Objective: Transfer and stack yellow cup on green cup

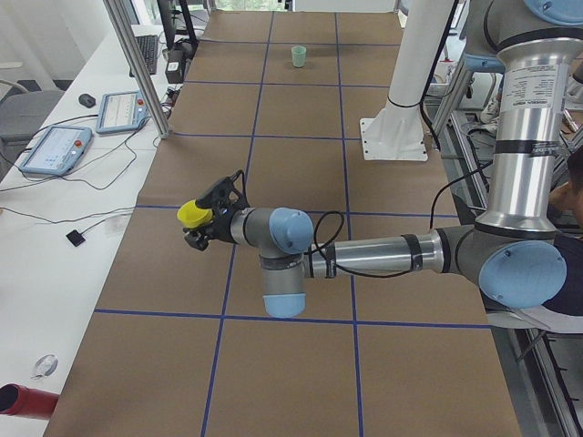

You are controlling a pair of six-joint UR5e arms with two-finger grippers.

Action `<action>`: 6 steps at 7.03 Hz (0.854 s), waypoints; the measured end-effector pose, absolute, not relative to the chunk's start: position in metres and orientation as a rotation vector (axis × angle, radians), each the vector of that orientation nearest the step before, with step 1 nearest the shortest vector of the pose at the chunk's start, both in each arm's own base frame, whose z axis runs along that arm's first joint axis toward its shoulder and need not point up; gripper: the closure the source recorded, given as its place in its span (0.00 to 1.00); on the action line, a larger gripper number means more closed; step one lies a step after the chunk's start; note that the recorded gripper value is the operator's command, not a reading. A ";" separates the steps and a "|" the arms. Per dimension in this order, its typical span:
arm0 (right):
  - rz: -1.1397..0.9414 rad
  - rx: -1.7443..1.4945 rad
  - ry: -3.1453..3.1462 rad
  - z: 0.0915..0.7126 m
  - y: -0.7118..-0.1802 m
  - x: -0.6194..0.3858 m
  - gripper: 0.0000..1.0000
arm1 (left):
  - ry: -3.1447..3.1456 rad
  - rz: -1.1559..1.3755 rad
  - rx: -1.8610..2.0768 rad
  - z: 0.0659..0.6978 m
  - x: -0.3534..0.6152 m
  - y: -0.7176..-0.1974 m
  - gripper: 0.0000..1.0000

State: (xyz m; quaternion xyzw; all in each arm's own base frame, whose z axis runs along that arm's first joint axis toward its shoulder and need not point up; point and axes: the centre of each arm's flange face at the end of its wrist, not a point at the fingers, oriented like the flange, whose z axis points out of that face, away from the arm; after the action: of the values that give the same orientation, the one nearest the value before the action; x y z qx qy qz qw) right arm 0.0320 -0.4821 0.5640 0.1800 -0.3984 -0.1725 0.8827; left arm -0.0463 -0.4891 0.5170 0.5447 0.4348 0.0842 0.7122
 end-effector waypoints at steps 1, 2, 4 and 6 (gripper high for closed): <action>-0.368 0.401 -0.864 0.546 -0.493 0.029 0.00 | 1.056 0.338 1.213 0.480 -0.020 -0.493 0.60; -0.354 0.414 -0.921 0.523 -0.505 0.024 0.00 | 1.138 0.474 1.213 0.444 0.017 -0.503 0.84; -0.296 0.406 -1.023 0.456 -0.523 -0.005 0.00 | 1.236 0.640 1.226 0.391 0.083 -0.517 1.00; -0.234 0.352 -1.117 0.357 -0.535 -0.073 0.00 | 1.320 0.760 1.242 0.351 0.154 -0.518 1.00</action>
State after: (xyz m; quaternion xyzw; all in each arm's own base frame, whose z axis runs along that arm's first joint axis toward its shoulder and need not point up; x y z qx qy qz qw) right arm -0.0728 -0.5355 0.3567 0.1659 -0.5259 -0.1101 0.8269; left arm 0.1537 -0.5176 0.3509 0.5258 0.5590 0.3216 0.5547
